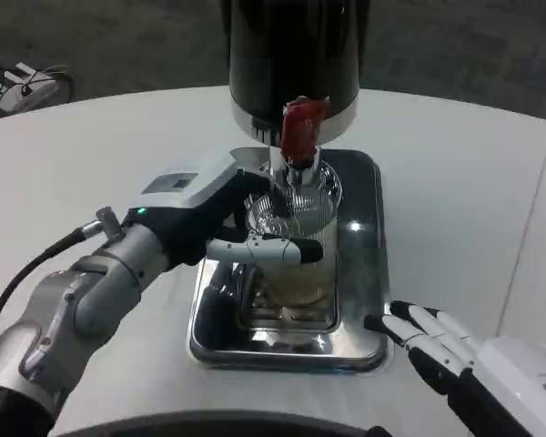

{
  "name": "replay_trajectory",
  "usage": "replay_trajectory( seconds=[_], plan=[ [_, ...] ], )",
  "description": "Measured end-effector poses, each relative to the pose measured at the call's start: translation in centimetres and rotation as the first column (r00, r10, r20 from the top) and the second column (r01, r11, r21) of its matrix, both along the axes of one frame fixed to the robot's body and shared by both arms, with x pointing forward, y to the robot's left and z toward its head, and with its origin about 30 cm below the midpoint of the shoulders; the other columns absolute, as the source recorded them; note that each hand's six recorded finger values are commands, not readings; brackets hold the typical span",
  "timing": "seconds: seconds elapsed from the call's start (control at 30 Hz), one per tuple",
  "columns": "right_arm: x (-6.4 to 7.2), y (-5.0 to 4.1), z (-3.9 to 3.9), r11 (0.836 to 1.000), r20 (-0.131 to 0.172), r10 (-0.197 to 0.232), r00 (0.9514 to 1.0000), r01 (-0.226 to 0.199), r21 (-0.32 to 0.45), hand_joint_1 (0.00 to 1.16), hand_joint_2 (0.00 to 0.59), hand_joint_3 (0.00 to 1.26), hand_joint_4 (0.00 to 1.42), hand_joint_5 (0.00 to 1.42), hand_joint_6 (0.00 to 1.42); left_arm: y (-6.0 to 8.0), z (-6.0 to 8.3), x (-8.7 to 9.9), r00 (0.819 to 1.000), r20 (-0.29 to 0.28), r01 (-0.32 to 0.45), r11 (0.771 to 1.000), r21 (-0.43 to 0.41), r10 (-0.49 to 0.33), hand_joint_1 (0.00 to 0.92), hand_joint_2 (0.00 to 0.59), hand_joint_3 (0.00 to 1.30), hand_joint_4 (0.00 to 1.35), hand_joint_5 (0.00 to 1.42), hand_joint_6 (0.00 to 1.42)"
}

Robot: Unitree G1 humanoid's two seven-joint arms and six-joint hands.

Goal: Grasp the cup under the faucet to collect the drink, then remove the cup.

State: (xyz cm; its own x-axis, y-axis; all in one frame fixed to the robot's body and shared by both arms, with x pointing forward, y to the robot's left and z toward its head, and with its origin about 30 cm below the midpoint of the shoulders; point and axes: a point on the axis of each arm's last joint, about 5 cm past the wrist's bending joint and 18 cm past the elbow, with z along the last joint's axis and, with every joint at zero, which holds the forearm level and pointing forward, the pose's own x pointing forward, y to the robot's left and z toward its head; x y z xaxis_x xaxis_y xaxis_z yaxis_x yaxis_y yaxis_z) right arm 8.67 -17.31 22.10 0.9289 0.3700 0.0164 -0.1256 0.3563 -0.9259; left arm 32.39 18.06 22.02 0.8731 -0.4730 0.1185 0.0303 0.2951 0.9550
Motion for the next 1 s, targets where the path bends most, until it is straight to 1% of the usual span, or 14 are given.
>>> replay_trajectory(
  seconds=[0.13,0.2,0.3,0.37,0.43,0.53,0.63,0.77,0.83,1.0],
  plan=[
    [0.1,-0.05,0.08,1.000,0.001,0.000,1.0000,0.000,-0.004,0.36,0.425,0.09,0.00,0.01,0.19,0.1,0.1,0.0,1.000,0.003,0.004,1.000,0.000,-0.004,0.055,0.036,0.43,0.27,0.55,0.90],
    [0.2,-0.03,0.10,1.000,0.000,0.003,1.0000,-0.003,-0.003,0.37,0.424,0.09,0.00,0.01,0.19,0.1,0.1,0.0,1.000,0.008,0.013,1.000,-0.004,-0.013,0.038,0.027,0.36,0.23,0.51,0.85],
    [0.2,0.01,0.11,1.000,-0.002,0.007,1.0000,-0.007,-0.001,0.37,0.424,0.10,0.00,0.01,0.19,0.2,0.3,-0.1,1.000,0.013,0.025,0.999,-0.028,-0.024,0.010,0.017,0.33,0.20,0.49,0.84],
    [0.2,0.01,0.11,1.000,-0.005,0.005,1.0000,-0.005,0.002,0.37,0.423,0.10,0.00,0.01,0.19,0.3,0.3,-0.1,0.999,0.018,0.032,0.999,-0.027,-0.032,0.003,0.016,0.31,0.20,0.48,0.83],
    [0.3,0.02,0.10,1.000,-0.007,0.005,1.0000,-0.005,0.004,0.37,0.423,0.10,0.00,0.01,0.19,0.5,0.4,-0.1,0.999,0.021,0.033,0.999,-0.022,-0.033,0.001,0.016,0.26,0.14,0.42,0.74],
    [0.3,0.04,0.09,1.000,-0.009,0.007,0.9999,-0.007,0.005,0.37,0.423,0.10,0.00,0.01,0.19,0.6,0.5,-0.2,0.999,0.017,0.034,0.999,-0.016,-0.034,0.000,0.015,0.24,0.11,0.36,0.69],
    [0.3,0.04,0.10,1.000,-0.009,0.007,0.9999,-0.007,0.004,0.37,0.425,0.10,0.00,0.01,0.19,0.7,0.5,-0.2,0.999,0.015,0.038,0.999,-0.019,-0.038,0.000,0.012,0.23,0.11,0.35,0.67],
    [0.3,0.03,0.11,1.000,-0.009,0.007,0.9999,-0.007,0.004,0.38,0.429,0.10,0.00,0.01,0.20,1.0,1.0,-0.3,0.999,0.034,0.041,0.997,-0.059,-0.039,0.000,0.015,0.23,0.10,0.34,0.65],
    [0.3,0.02,0.12,1.000,-0.009,0.005,0.9999,-0.005,0.006,0.38,0.430,0.10,0.00,0.01,0.20,1.3,1.1,-0.4,0.998,0.044,0.038,0.997,-0.073,-0.035,0.000,0.014,0.23,0.10,0.34,0.65],
    [0.4,0.00,0.15,1.000,-0.010,0.000,0.9999,0.000,0.011,0.38,0.431,0.10,0.00,0.01,0.20,2.8,0.9,-1.0,0.999,0.049,0.012,0.990,-0.138,-0.005,0.000,0.012,0.23,0.12,0.35,0.63]
  ],
)
